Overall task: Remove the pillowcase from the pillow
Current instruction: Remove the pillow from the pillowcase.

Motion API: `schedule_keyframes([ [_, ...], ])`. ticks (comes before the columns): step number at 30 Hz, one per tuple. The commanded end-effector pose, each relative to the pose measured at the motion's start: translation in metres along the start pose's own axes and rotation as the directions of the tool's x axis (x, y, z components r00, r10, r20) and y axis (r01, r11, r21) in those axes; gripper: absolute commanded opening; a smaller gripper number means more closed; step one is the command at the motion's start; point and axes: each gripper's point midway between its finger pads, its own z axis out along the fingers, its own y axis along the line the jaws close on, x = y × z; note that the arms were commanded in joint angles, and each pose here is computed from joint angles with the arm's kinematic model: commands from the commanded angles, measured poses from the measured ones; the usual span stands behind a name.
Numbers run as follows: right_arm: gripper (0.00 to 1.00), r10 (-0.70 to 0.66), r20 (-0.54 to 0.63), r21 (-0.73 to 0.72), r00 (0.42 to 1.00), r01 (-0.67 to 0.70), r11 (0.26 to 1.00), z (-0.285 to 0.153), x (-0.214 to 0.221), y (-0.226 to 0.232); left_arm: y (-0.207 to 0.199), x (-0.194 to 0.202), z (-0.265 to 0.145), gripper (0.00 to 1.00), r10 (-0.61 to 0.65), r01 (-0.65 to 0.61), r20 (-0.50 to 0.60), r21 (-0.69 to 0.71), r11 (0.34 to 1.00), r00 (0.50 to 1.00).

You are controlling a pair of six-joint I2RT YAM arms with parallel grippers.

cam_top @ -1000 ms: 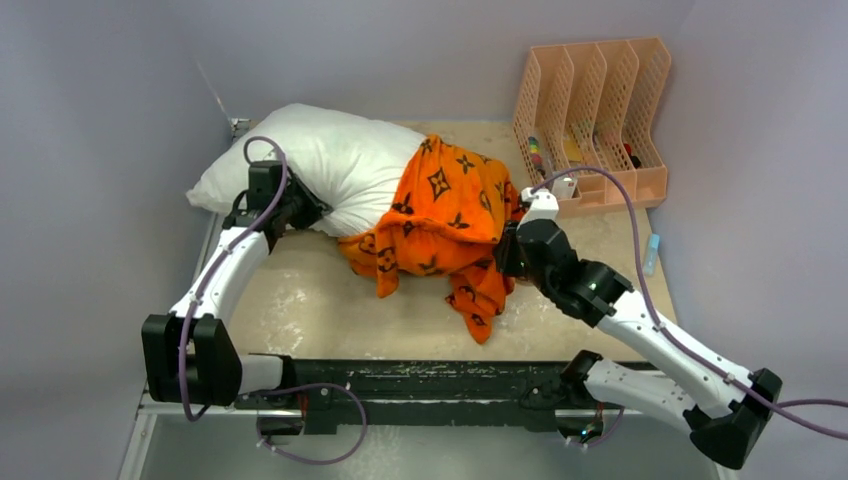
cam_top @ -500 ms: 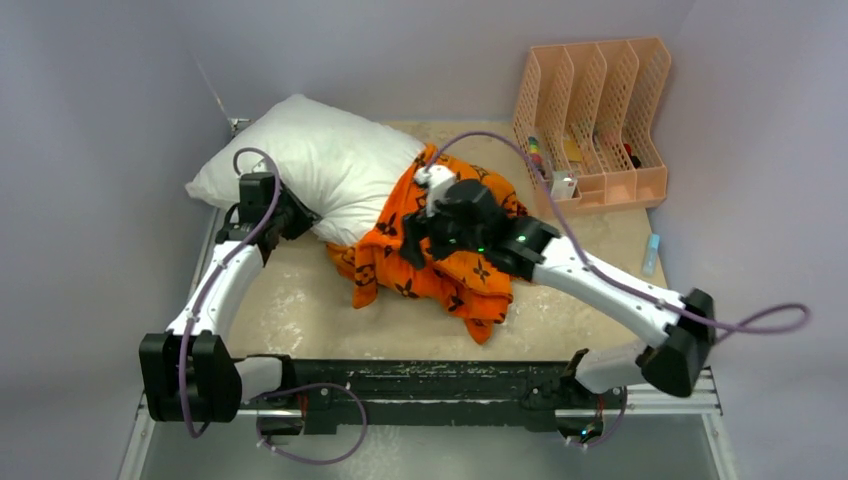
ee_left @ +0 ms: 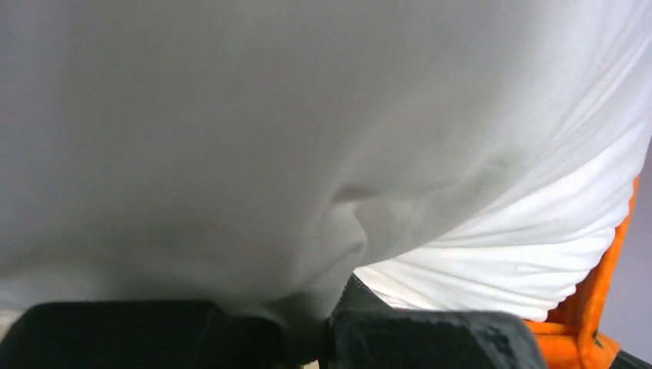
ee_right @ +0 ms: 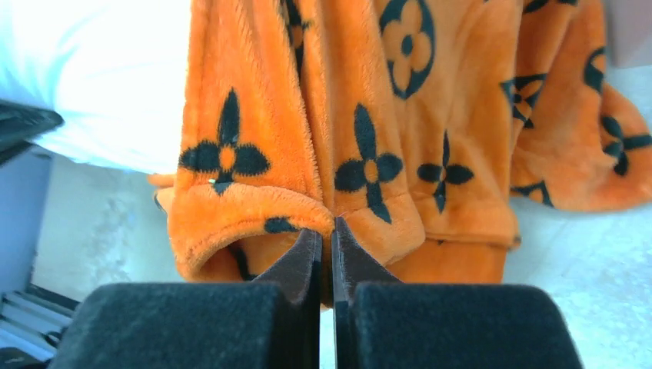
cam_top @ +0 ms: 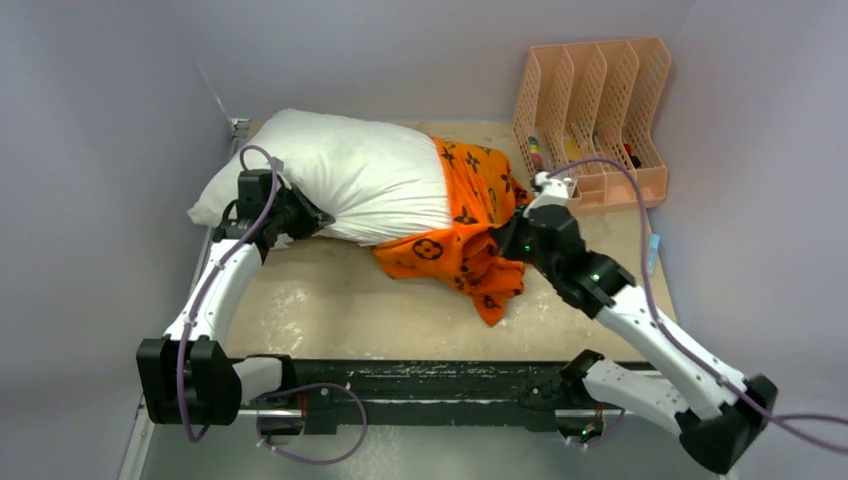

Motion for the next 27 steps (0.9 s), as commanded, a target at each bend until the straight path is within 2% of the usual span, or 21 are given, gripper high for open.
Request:
schedule_keyframes([
  [1,0.0,-0.013,0.008,0.382,1.0,0.009,0.924,-0.045,-0.001,-0.104,0.037,-0.079,-0.014,0.0,0.032,0.018,0.28,-0.175,0.984,0.959],
  [4,0.0,-0.043,-0.044,0.224,0.998,0.052,0.973,-0.027,-0.006,-0.068,0.029,-0.08,-0.015,0.0,0.029,0.011,0.276,-0.145,0.989,0.961],
  [6,0.01,-0.098,-0.05,0.008,0.994,0.098,0.995,-0.017,-0.013,-0.026,0.024,-0.081,-0.019,0.0,0.037,-0.002,0.278,-0.126,0.992,0.96],
  [8,0.16,-0.139,-0.043,-0.188,0.989,0.128,0.974,-0.021,-0.02,0.012,0.021,-0.08,-0.023,0.0,0.044,-0.012,0.271,-0.119,0.993,0.961],
  [9,0.3,-0.139,-0.03,-0.249,0.99,0.128,0.96,-0.025,-0.026,0.026,0.018,-0.08,-0.025,0.0,0.046,-0.017,0.268,-0.11,0.994,0.962],
  [11,0.5,-0.147,-0.002,-0.328,0.989,0.138,0.935,-0.033,-0.036,0.048,0.013,-0.078,-0.027,0.0,0.048,-0.026,0.26,-0.086,0.996,0.964],
  [13,0.61,-0.179,-0.015,-0.321,0.984,0.165,0.932,-0.034,-0.036,0.06,0.008,-0.077,-0.026,0.0,0.041,-0.026,0.255,-0.061,0.998,0.966],
  [17,0.73,-0.256,-0.013,-0.297,0.967,0.24,0.924,-0.039,-0.009,0.096,0.006,-0.076,-0.024,0.0,0.032,-0.021,0.248,-0.048,0.999,0.968],
  [21,0.75,-0.166,-0.069,-0.375,0.984,0.128,0.918,-0.041,0.024,0.131,0.004,-0.077,-0.025,0.0,0.03,-0.021,0.247,-0.039,0.999,0.969],
  [23,0.72,-0.155,-0.083,-0.411,0.984,0.108,0.905,-0.045,0.044,0.153,0.003,-0.078,-0.024,0.0,0.029,-0.02,0.248,-0.039,0.999,0.968],
  [25,0.72,-0.122,-0.08,-0.362,0.989,0.086,0.928,-0.047,0.059,0.161,0.004,-0.077,-0.024,0.0,0.027,-0.017,0.244,-0.041,0.999,0.969],
  [27,0.68,-0.14,-0.079,-0.367,0.987,0.102,0.924,-0.042,0.071,0.168,0.003,-0.077,-0.024,0.0,0.022,-0.014,0.242,-0.037,0.999,0.97],
])
